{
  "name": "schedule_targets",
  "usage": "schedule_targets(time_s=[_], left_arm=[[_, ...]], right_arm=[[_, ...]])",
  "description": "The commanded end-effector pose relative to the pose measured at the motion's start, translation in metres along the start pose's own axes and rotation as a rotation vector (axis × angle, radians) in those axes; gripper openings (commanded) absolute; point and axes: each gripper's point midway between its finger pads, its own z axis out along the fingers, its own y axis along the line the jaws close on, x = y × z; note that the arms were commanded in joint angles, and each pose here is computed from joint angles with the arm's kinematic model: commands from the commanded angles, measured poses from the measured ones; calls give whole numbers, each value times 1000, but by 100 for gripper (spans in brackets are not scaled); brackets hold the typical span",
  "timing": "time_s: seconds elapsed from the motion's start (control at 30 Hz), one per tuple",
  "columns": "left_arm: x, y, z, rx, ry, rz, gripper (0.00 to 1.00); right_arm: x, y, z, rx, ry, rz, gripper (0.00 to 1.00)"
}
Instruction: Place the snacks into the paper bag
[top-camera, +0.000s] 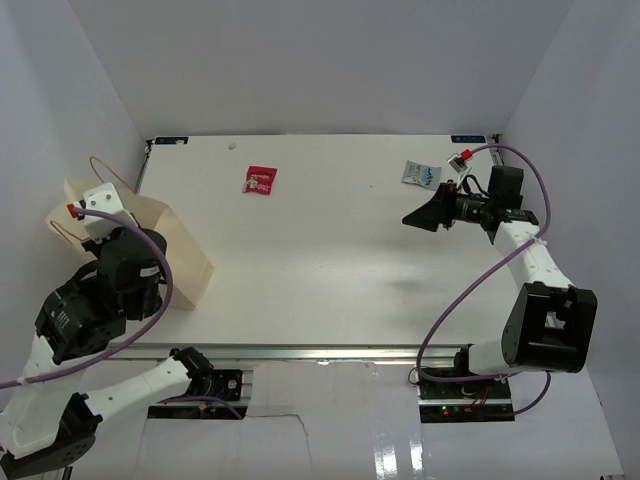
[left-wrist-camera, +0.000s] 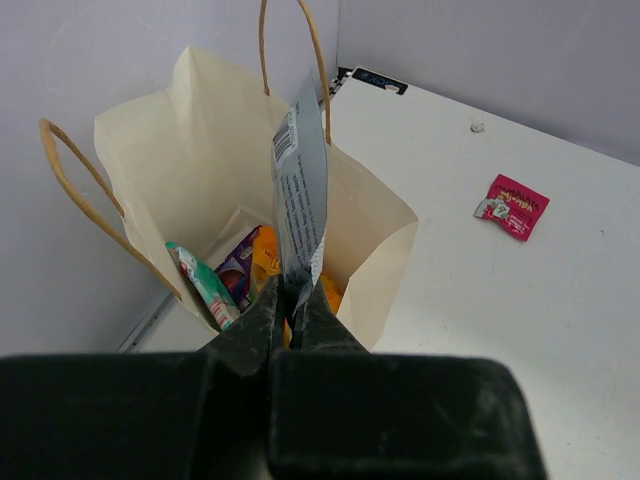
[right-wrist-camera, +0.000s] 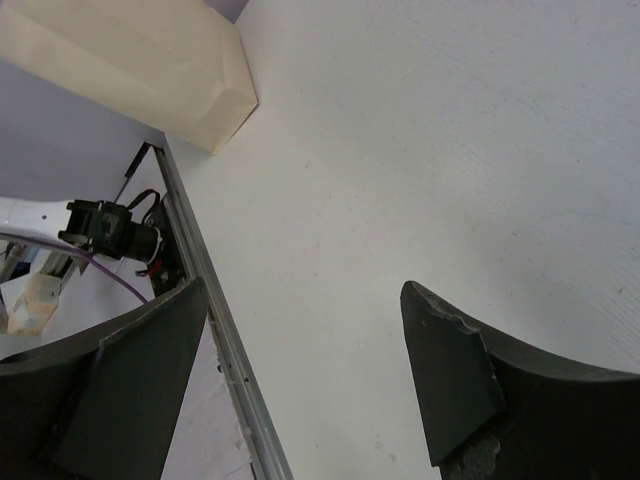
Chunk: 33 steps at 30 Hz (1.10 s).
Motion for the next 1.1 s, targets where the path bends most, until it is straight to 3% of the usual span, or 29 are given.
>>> schedule_targets(time_s=[0.0, 0.33, 0.4, 0.57, 0.67, 0.93, 1.07], left_arm=[[-3, 1, 2, -39, -15, 27, 0], [22, 7, 1, -48, 29, 11, 0], [29, 7, 2, -51, 47, 20, 7], [36, 6, 2, -45, 56, 13, 39], [33, 9, 1, -47, 47, -4, 45], [17, 14, -2, -50, 22, -32, 48], [-2, -10, -4, 39, 27, -85, 58]], right_arm=[[-5, 11, -5, -17, -14, -36, 84], [-8, 14, -10, -17, -23, -38, 84], [-7, 14, -11, -18, -24, -35, 84], [-4, 14, -13, -14, -26, -29, 84], [-4, 14, -15, -12, -29, -29, 84], [-2, 13, -17, -8, -30, -27, 84], [-7, 5, -18, 41, -32, -43, 84]])
